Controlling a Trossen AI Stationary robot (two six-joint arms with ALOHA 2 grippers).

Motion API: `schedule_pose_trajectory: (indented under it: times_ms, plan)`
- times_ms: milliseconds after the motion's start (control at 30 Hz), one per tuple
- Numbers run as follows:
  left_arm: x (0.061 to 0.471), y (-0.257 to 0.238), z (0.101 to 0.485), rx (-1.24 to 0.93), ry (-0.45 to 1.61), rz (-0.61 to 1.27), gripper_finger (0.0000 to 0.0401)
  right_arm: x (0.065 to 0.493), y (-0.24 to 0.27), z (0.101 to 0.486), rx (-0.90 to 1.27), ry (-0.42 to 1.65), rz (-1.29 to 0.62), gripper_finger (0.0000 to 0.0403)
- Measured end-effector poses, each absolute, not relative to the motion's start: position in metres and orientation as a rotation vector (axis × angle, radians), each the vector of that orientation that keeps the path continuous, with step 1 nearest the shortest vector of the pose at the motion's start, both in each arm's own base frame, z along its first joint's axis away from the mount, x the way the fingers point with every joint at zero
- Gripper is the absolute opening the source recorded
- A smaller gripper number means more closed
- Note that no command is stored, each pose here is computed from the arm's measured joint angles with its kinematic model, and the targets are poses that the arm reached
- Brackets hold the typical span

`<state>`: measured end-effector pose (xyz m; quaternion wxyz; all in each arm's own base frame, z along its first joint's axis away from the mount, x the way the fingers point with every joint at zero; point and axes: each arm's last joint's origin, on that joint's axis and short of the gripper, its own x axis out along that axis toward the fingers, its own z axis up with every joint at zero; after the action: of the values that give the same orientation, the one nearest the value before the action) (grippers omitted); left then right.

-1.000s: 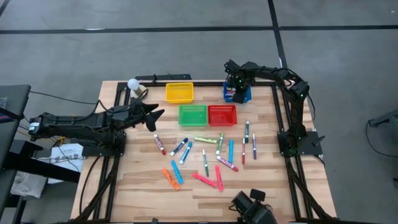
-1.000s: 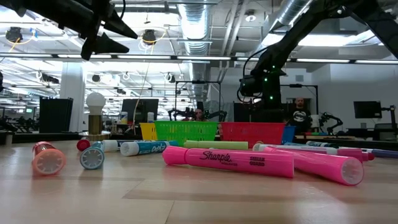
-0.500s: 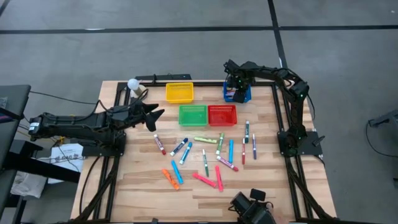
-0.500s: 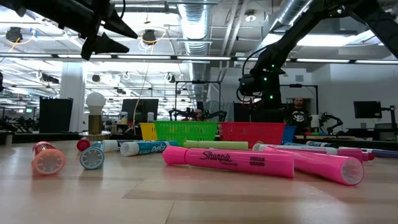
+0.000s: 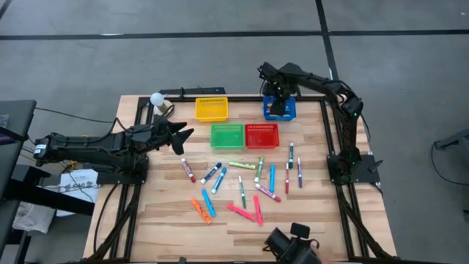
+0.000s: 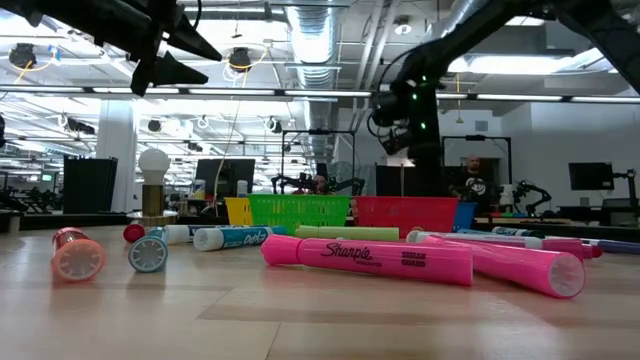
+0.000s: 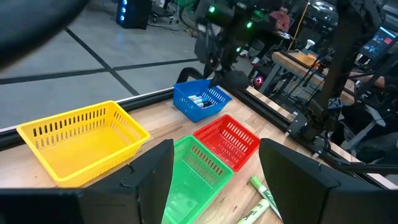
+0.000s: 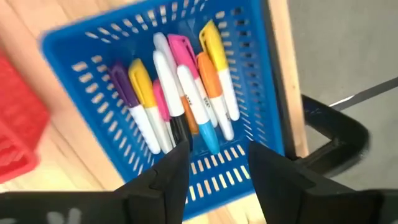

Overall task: Pick & Place Markers
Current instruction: Put the small blue marker into the red bin

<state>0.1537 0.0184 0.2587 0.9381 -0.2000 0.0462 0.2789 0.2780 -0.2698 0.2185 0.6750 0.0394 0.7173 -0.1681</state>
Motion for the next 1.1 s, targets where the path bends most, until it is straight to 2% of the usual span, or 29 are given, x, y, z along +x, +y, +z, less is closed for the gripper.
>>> schedule_pose_trajectory:
  times_ms: [133, 333, 667, 867, 1100]
  plan:
    - [0.154, 0.018, 0.259, -0.409, 0.094, 0.569, 0.0236, 0.283, -0.262, 0.24, 0.081, 1.578, -0.392, 0.0149]
    - [0.154, 0.018, 0.259, -0.409, 0.094, 0.569, 0.0236, 0.283, -0.239, 0.275, 0.144, 1.417, -0.371, 0.0149]
    - [0.154, 0.018, 0.259, -0.417, 0.092, 0.566, 0.0236, 0.276, -0.185, 0.326, 0.155, 1.227, -0.331, 0.0144]
    - [0.155, 0.016, 0.259, -0.399, 0.118, 0.49, 0.0236, 0.269, -0.147, 0.338, 0.146, 1.174, -0.304, 0.0141]
    - [0.156, 0.014, 0.259, -0.357, 0.147, 0.407, 0.0236, 0.258, -0.107, 0.325, 0.198, 1.183, -0.283, 0.0144]
